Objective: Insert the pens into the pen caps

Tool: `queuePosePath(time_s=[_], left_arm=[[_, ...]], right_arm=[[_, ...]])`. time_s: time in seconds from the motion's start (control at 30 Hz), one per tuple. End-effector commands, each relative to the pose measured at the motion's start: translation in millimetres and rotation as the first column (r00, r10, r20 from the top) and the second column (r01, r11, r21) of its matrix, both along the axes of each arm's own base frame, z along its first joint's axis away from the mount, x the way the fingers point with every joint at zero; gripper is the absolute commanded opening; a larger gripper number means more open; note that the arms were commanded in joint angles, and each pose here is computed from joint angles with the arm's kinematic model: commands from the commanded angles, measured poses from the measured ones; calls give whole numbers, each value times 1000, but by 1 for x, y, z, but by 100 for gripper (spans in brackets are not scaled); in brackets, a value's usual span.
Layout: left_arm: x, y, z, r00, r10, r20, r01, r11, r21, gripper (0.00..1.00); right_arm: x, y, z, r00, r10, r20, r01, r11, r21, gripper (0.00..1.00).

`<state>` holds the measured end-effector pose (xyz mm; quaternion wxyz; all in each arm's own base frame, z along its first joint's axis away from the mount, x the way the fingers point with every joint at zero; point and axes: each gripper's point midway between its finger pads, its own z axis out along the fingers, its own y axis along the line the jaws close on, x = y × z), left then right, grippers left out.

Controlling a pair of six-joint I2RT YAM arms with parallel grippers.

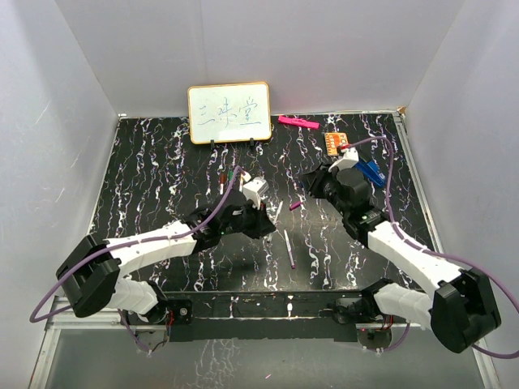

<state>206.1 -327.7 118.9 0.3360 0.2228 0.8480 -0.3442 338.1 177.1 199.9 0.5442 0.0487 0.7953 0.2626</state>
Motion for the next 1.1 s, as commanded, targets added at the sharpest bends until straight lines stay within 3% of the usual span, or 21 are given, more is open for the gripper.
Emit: queuePosePath(time_s=[0.0, 0.23, 1.07], left_arm=[[-3, -29, 49, 995, -69, 75, 85, 968, -236, 0], [-4, -39, 65, 993, -68, 102, 100, 929, -356, 0], [6, -48, 64, 995, -43, 89, 73, 927, -368, 0]], right_arm=[[-5, 13, 66, 968, 44, 247, -86, 983, 164, 0], [-17, 13, 83, 946, 25, 322, -117, 956, 270, 0], [-29, 27, 81, 943, 82, 324, -197, 919, 341, 0]])
